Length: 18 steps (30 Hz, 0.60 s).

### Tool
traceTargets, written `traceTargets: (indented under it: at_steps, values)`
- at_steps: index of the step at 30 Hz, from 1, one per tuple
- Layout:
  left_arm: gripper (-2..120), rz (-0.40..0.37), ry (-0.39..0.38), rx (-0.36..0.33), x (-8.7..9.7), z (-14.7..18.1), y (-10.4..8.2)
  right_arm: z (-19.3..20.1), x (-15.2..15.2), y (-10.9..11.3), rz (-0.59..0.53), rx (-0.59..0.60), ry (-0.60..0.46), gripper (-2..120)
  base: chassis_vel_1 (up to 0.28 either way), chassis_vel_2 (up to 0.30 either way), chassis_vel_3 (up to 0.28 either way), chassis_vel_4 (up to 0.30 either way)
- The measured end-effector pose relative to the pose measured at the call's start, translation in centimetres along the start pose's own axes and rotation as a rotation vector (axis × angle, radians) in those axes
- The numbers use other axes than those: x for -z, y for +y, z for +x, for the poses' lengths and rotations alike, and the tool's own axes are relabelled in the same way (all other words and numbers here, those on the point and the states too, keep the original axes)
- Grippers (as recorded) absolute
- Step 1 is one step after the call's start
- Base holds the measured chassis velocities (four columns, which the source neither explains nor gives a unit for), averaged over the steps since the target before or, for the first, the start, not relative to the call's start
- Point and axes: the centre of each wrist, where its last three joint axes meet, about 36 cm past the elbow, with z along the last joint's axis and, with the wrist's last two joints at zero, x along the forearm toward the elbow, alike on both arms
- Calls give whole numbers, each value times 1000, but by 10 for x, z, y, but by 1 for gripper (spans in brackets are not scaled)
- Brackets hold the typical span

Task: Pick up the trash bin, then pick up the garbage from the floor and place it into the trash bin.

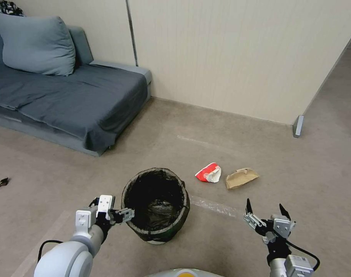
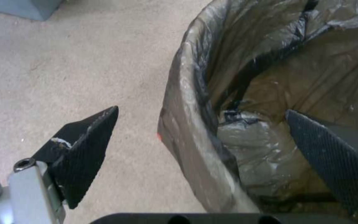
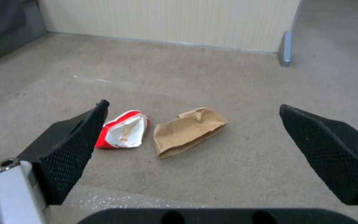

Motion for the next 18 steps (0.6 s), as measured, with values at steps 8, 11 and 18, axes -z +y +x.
traceTargets:
  at_steps: [8, 11, 18]
  values:
    - [100, 13, 12, 10, -2, -19, 5, -1, -3, 3, -4, 7, 13, 100, 0, 0, 0, 0]
    - [100, 16, 24, 19, -5, -28, 8, -1, -4, 3, -4, 7, 18, 100, 0, 0, 0, 0]
    - [100, 15, 40, 21, -8, -43, 10, -1, -5, 3, -6, 6, 21, 100, 0, 0, 0, 0]
